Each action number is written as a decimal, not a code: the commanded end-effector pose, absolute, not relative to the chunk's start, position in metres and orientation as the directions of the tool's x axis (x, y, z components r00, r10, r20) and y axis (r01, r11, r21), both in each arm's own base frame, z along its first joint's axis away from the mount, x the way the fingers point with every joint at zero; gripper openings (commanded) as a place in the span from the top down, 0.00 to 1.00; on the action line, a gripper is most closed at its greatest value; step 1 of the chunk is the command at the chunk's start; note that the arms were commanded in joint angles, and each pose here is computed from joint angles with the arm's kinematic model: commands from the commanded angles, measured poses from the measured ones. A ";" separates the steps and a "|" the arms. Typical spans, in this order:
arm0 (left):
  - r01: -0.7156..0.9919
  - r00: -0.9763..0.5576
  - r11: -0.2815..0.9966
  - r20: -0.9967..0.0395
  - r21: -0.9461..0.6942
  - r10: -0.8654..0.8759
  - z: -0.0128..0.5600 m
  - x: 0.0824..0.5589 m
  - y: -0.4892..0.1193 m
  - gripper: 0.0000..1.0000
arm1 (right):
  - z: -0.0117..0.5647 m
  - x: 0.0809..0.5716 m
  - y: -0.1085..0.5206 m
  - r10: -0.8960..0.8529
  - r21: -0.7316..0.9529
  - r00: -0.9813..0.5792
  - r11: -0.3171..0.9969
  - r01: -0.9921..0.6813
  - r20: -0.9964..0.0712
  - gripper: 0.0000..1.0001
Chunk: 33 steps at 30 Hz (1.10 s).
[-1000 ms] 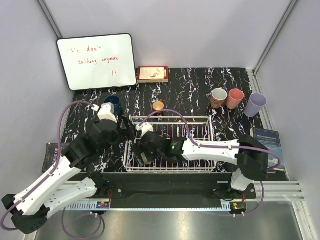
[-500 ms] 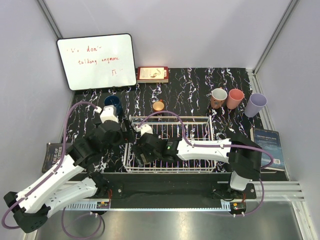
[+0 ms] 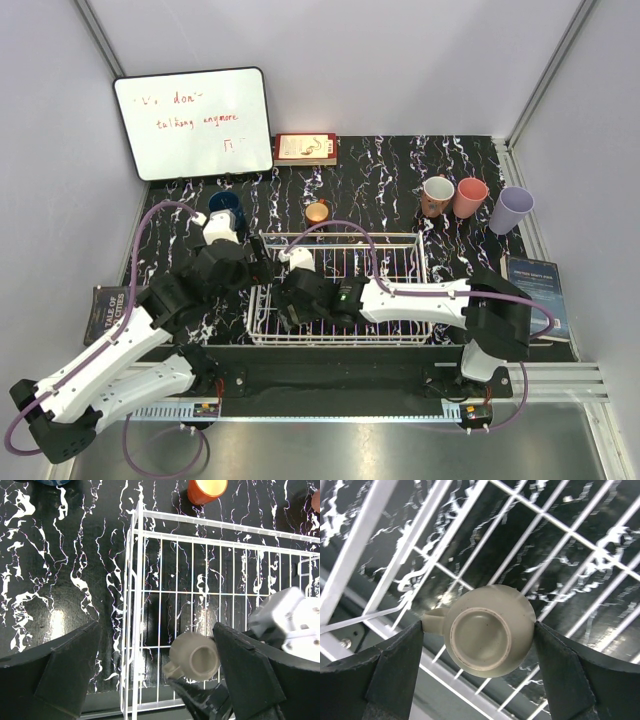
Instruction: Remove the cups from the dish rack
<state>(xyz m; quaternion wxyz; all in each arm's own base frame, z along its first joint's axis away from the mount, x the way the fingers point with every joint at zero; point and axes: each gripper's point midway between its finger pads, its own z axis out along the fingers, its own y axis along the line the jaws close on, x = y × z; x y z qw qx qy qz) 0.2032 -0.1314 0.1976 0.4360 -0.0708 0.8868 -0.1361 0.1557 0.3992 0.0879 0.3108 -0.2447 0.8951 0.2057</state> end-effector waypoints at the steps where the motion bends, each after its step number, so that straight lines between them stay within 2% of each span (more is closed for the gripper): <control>1: -0.002 -0.591 0.940 -0.758 -0.341 -0.276 0.203 0.209 -0.140 0.01 | 0.089 0.176 0.363 -0.324 0.061 -0.648 0.865 -0.498 -0.689 1.00; 14: -0.008 -0.606 0.935 -0.742 -0.356 -0.288 0.194 0.208 -0.143 0.01 | 0.112 0.196 0.345 -0.226 0.060 -0.607 0.908 -0.414 -0.762 1.00; 19: -0.005 -0.614 0.933 -0.736 -0.359 -0.287 0.191 0.206 -0.144 0.02 | 0.096 0.197 0.343 -0.232 0.076 -0.643 0.908 -0.413 -0.730 1.00; 23: -0.008 -0.615 0.933 -0.733 -0.361 -0.289 0.189 0.205 -0.143 0.02 | 0.091 0.193 0.342 -0.229 0.090 -0.663 0.908 -0.410 -0.712 0.76; 27: -0.008 -0.619 0.933 -0.731 -0.359 -0.287 0.186 0.206 -0.144 0.02 | 0.092 0.191 0.342 -0.226 0.099 -0.668 0.906 -0.412 -0.709 0.63; 32: -0.004 -0.622 0.934 -0.731 -0.357 -0.282 0.185 0.206 -0.145 0.02 | 0.102 0.192 0.342 -0.197 0.118 -0.665 0.910 -0.398 -0.720 0.41; 33: -0.001 -0.624 0.934 -0.729 -0.358 -0.281 0.185 0.206 -0.146 0.02 | 0.108 0.193 0.342 -0.184 0.130 -0.660 0.909 -0.396 -0.728 0.31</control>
